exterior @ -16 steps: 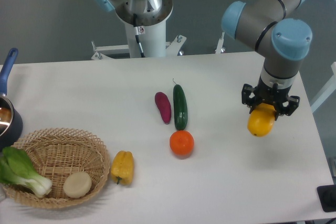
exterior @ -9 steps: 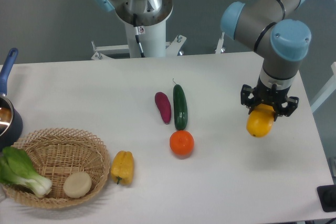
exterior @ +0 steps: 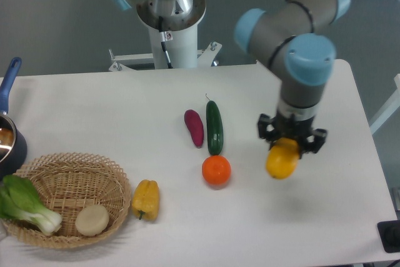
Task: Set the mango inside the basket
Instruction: 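Carry the held yellow mango with the gripper over the wicker basket, then lower the mango into the basket and open the gripper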
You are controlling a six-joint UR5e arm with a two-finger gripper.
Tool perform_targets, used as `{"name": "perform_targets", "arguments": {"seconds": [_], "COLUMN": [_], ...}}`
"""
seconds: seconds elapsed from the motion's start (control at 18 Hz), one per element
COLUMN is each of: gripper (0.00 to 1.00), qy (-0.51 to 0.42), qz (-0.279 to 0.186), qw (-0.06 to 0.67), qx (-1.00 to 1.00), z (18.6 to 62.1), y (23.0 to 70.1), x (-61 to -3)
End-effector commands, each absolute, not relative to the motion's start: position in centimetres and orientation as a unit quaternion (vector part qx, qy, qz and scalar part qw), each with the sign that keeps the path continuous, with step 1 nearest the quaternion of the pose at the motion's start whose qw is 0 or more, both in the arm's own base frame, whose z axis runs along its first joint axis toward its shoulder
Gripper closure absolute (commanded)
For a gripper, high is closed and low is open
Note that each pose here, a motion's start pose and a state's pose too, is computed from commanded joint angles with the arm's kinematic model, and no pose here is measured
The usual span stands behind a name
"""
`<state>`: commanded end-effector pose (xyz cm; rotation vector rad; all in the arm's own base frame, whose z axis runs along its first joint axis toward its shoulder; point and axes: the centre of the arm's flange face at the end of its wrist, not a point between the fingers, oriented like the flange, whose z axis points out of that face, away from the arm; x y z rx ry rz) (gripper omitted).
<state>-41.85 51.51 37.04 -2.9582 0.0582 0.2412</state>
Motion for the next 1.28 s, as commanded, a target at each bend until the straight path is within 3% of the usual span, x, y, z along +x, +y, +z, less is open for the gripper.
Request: {"name": "perform_targets", "arguments": {"seconds": [0.39,0.89,1.11,1.28], "gripper": [0.76,0.54,0.37,0.02], "qy": [0.071,0.178,0.193,0.202], "qz": [0.095,0.059,0.048,0.038], "qw": [0.146,0.122,0.106,0.091], "qx": [-0.982,-0.975,-0.974,-0.974], "z": [38.1,33.7,31.7,29.7], "y": [61.7,65.7,65.6,65.4], "x": [-26.8,-12.0,-10.0,-8.7]}}
